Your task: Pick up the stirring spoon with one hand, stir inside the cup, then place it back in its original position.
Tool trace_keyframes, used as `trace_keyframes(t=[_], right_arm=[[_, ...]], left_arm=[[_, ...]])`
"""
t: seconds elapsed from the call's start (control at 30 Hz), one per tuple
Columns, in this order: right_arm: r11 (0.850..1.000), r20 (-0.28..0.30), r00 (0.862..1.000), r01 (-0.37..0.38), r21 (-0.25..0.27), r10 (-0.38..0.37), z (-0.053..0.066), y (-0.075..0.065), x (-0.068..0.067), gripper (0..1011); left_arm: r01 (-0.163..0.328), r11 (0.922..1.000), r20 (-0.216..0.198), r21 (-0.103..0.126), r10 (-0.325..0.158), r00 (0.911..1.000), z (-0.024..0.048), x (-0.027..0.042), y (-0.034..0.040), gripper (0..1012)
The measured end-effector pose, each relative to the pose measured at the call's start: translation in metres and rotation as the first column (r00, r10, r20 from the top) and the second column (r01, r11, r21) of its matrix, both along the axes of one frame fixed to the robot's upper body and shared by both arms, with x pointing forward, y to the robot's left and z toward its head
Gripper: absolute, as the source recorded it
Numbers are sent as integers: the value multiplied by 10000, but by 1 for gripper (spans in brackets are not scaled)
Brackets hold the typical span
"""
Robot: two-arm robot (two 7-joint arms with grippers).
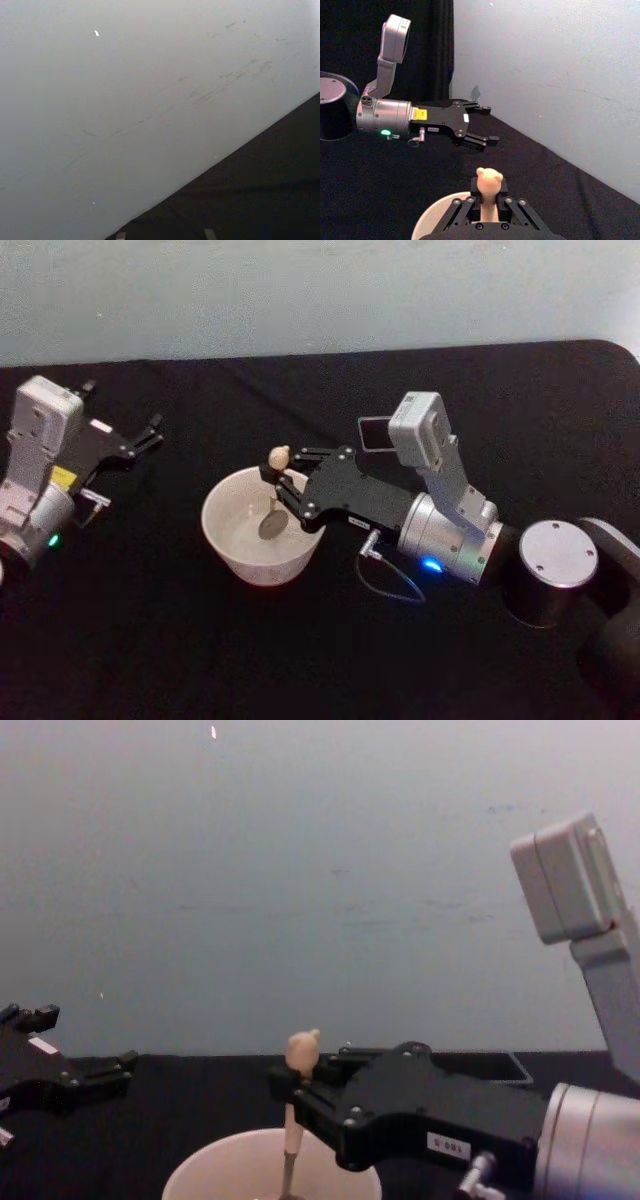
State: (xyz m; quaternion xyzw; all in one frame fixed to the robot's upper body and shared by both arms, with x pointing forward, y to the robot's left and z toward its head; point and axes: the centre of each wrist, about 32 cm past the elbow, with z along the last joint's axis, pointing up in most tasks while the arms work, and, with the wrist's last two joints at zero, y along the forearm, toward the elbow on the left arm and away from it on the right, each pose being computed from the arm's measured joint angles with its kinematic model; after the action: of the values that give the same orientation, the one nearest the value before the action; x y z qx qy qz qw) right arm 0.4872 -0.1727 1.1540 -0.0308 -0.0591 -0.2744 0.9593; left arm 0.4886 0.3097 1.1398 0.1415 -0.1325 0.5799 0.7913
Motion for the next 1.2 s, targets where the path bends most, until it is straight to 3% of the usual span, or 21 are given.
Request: trace_keyframes(t=[0.73,1.2], right_arm=[[9997,115,9999,96,-231,-93,58,-159,-80,174],[9996,-34,9998,-214,-176,213,104,-232,-215,174]], left_arm=[[0,10000,0,0,0,10000,0,0,0,1001],[0,10000,0,-1,0,10000,0,0,0,1001]])
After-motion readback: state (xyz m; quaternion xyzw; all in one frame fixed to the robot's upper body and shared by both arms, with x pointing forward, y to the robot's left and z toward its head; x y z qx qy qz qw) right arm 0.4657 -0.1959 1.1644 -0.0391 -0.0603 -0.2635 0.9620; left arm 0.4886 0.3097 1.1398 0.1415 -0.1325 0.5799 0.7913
